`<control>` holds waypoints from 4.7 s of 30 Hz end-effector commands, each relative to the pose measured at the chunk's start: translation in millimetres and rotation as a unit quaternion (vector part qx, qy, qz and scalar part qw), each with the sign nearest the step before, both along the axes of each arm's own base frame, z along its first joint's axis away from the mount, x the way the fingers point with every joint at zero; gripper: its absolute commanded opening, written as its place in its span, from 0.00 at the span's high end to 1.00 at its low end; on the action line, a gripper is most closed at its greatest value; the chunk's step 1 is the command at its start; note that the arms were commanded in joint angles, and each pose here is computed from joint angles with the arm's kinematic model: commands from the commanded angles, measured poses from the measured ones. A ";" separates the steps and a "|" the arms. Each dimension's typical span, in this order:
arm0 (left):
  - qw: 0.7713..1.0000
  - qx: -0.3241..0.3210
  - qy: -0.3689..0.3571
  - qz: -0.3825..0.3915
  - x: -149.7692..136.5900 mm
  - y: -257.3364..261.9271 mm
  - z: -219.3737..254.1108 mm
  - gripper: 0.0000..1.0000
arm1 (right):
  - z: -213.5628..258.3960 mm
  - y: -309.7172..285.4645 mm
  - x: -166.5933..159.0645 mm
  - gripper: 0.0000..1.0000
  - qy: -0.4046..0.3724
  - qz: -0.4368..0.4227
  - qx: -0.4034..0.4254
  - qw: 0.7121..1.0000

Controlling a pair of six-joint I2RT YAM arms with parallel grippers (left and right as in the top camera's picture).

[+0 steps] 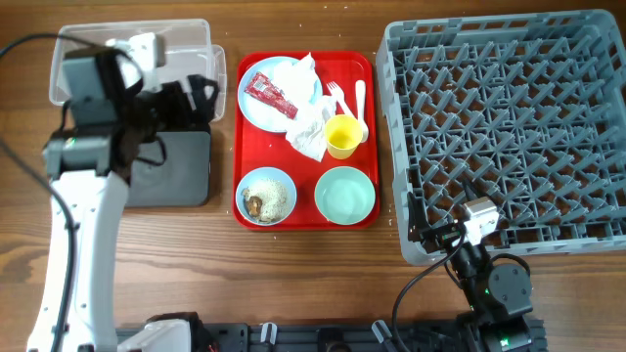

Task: Sort waste into correct bins and load items into the dishwasher rack
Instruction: 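Reach the left gripper to the white plate and grasp the wrapper and tissue, then carry the wrapper and tissue with the left gripper into the clear bin, then grasp the rice-filled blue bowl with the left gripper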

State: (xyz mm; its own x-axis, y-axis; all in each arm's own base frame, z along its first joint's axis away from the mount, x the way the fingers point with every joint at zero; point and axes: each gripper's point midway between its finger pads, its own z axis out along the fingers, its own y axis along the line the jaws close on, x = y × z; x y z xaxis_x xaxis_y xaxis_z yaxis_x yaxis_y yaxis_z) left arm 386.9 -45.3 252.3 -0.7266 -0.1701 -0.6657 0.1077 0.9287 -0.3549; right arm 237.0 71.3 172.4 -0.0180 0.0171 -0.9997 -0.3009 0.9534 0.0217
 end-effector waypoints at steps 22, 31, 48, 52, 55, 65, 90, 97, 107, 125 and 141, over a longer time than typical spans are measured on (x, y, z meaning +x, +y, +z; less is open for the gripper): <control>0.999 -0.018 -0.025 -0.012 52.1 -108.7 85.9 0.01 | -0.4 0.8 -0.1 0.00 0.001 0.003 0.003 1.000; 0.991 0.041 0.089 0.088 113.2 -122.2 -19.5 0.00 | -0.4 0.8 -0.1 0.00 0.001 0.003 0.003 1.000; 0.965 0.066 0.201 0.158 131.6 -123.8 -151.3 0.00 | -0.4 0.8 -0.1 0.00 0.001 0.003 0.003 1.000; 0.960 0.074 0.218 0.156 130.2 -125.0 -171.8 0.00 | -0.4 0.8 -0.1 0.00 0.001 0.003 0.003 1.000; 0.957 0.081 0.231 0.154 128.4 -126.7 -187.2 0.00 | -0.4 0.8 -0.1 0.00 0.001 0.003 0.003 1.000; 0.948 0.107 0.266 0.138 117.0 -141.8 -235.1 0.00 | -0.4 0.8 -0.1 0.01 0.001 0.003 0.003 1.000; 0.961 0.037 0.225 0.155 121.1 -106.5 -117.7 0.96 | -0.4 0.8 -0.1 0.00 0.001 0.003 0.003 1.000; 0.969 -0.018 0.145 0.198 122.4 -51.9 -24.6 0.96 | -0.4 0.8 -0.1 0.00 0.001 0.003 0.003 1.000; 0.855 -0.127 0.112 0.491 145.1 115.2 -28.4 0.96 | -0.4 0.8 -0.1 0.00 0.001 0.003 0.003 1.000; 0.867 -0.071 0.152 0.468 165.1 154.5 -104.5 0.29 | -0.4 0.8 -0.1 0.00 0.001 0.003 0.003 1.000; 0.971 0.040 0.168 0.165 28.9 31.6 39.4 0.14 | -0.4 0.8 -0.1 0.00 0.001 0.003 0.003 1.000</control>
